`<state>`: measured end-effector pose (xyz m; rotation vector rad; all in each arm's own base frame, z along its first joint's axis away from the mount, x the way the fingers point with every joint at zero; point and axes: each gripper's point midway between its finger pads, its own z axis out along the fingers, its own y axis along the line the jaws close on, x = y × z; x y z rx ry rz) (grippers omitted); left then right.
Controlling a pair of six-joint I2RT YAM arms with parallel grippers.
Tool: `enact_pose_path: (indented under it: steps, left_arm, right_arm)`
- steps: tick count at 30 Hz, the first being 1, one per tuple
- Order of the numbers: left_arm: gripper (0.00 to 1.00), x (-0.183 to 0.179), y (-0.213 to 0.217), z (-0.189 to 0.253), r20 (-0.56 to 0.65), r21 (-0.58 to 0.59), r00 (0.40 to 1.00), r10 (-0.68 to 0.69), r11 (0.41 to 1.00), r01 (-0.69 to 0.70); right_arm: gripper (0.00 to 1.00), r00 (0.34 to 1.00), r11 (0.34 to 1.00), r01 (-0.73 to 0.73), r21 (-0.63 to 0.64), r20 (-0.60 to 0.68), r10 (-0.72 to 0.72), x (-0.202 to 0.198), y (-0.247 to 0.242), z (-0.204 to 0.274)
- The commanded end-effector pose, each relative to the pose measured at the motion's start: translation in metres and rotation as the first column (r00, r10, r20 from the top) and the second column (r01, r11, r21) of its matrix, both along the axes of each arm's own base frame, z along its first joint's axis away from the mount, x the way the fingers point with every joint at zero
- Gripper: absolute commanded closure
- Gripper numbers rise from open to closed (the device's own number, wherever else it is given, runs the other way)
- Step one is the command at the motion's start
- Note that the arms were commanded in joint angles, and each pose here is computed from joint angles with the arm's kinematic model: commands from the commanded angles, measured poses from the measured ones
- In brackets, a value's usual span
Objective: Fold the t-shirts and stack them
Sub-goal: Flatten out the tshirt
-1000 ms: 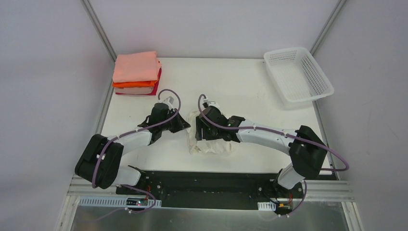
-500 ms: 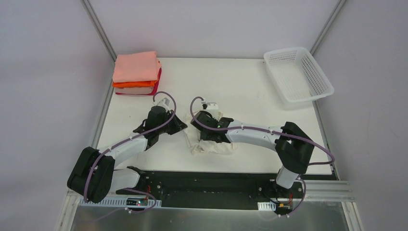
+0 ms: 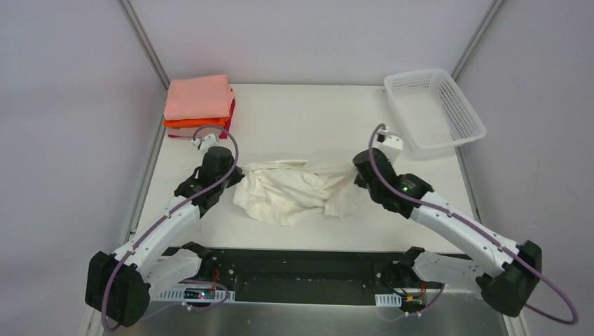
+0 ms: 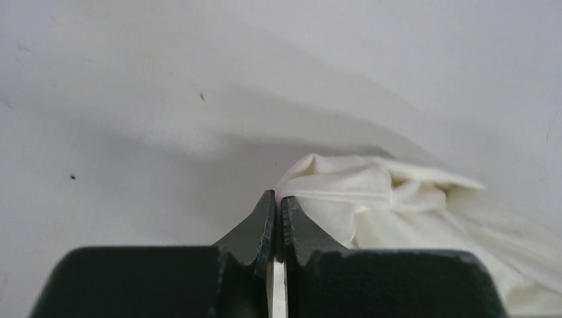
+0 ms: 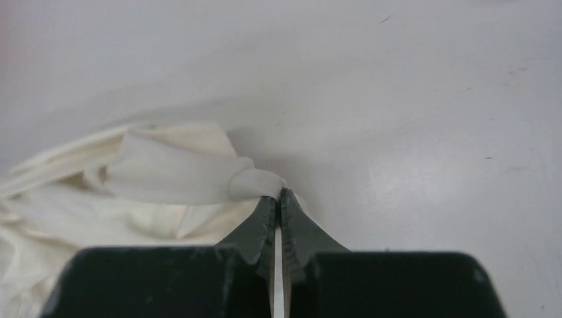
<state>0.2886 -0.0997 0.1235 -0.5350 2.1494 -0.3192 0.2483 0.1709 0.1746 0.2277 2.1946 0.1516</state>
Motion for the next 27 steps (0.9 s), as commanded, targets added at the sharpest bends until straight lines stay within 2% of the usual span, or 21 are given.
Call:
enact_pose_path:
  steps: [1, 7, 10, 15, 21, 27]
  left_arm:
    - [1.00, 0.010, 0.040, 0.057, 0.126, 0.107, 0.984, 0.127, 0.984, -0.140]
    - [1.00, 0.012, 0.043, 0.176, 0.384, 0.052, 0.918, 0.101, 0.990, -0.131]
    - [1.00, -0.004, 0.047, 0.236, 0.508, 0.024, 0.858, 0.078, 0.994, -0.104]
    - [1.00, -0.046, 0.063, 0.319, 0.673, -0.013, 0.736, 0.073, 0.996, -0.087]
    - [1.00, -0.108, 0.101, 0.375, 0.770, -0.065, 0.621, 0.146, 0.986, -0.151]
    - [1.00, -0.157, 0.136, 0.383, 0.794, -0.125, 0.561, 0.235, 0.966, -0.228]
  right_arm:
    - [1.00, 0.993, 0.996, 0.089, -0.027, 0.084, -0.087, 0.012, -0.062, 0.027]
    - [1.00, 0.935, 0.991, 0.115, 0.061, 0.331, -0.129, 0.017, -0.093, 0.142]
    - [1.00, 0.900, 0.995, 0.012, 0.099, 0.432, -0.054, 0.005, -0.090, 0.203]
    - [1.00, 0.832, 0.976, -0.148, 0.158, 0.554, 0.037, -0.031, -0.090, 0.272]
    - [1.00, 0.745, 0.958, -0.211, 0.192, 0.667, 0.031, -0.082, -0.118, 0.337]
    - [1.00, 0.695, 0.954, -0.212, 0.212, 0.719, -0.005, -0.116, -0.146, 0.361]
